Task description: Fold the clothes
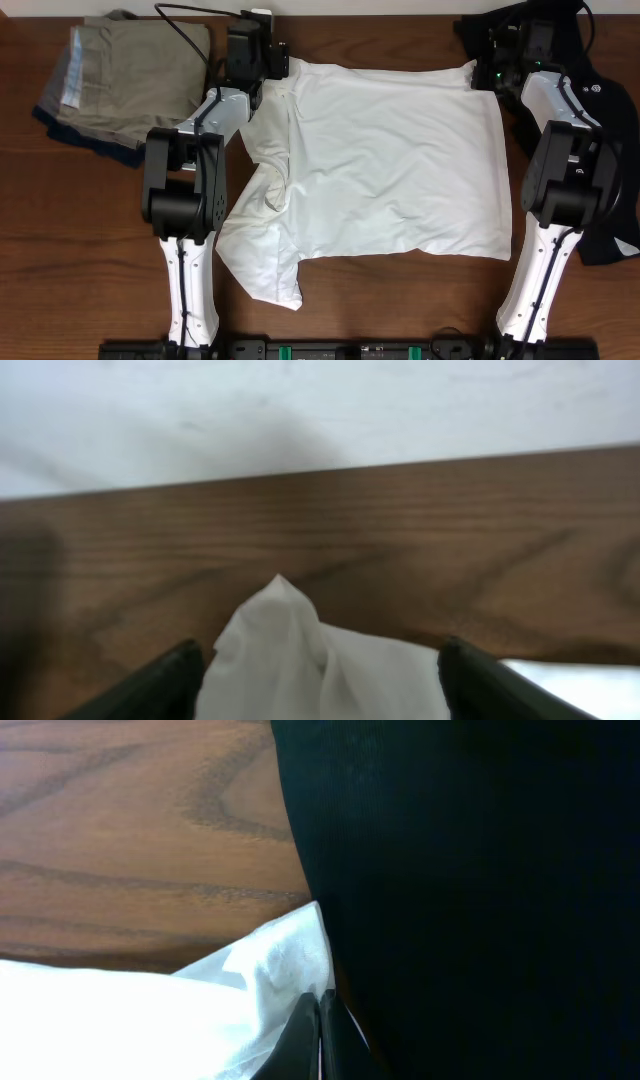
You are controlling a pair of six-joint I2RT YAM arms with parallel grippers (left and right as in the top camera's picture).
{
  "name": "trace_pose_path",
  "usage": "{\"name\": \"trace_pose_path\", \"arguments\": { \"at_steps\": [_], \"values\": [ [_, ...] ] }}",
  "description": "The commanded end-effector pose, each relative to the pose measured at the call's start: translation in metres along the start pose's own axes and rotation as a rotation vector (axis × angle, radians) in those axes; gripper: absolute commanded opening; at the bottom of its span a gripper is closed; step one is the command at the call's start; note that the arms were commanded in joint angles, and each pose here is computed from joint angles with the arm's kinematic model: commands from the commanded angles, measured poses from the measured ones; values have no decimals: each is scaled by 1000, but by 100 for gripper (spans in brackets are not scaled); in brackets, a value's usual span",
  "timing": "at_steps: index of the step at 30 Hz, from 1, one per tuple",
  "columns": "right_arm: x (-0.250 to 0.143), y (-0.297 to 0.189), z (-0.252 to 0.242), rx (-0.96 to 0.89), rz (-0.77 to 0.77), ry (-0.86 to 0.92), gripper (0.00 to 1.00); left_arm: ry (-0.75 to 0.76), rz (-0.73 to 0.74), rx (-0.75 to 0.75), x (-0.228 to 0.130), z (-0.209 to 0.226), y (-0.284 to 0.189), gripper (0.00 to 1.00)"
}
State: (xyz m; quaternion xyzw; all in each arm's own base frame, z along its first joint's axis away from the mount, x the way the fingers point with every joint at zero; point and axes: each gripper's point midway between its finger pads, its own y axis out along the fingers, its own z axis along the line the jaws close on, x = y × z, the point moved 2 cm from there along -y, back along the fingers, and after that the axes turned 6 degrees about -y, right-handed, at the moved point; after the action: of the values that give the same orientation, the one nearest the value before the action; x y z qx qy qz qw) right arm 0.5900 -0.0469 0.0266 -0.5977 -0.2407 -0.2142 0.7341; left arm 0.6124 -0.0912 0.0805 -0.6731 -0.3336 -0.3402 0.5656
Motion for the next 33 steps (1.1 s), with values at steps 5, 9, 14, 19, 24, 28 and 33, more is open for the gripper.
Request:
{"name": "trace_pose_path", "arguments": {
  "at_steps": [5,9,14,19,24,28,33],
  "values": [
    [-8,-3,-3,-3,43,32,1,5,84,3,17,22,-38,90],
    [-12,-3,-3,-1,60,30,1,64,157,-109,5,7,-45,90],
    [-15,-3,-2,1,74,34,1,61,212,-137,-8,3,-47,87],
    [-16,-3,-2,1,78,35,1,59,291,-168,-25,0,-52,77],
    [-16,-3,-2,1,77,34,1,57,297,-166,-27,0,-52,55],
    [-16,-3,-2,1,78,33,1,56,305,-167,-29,0,-53,42],
    [-16,-3,-2,1,78,33,1,53,320,-166,-32,0,-54,42]
  ]
}}
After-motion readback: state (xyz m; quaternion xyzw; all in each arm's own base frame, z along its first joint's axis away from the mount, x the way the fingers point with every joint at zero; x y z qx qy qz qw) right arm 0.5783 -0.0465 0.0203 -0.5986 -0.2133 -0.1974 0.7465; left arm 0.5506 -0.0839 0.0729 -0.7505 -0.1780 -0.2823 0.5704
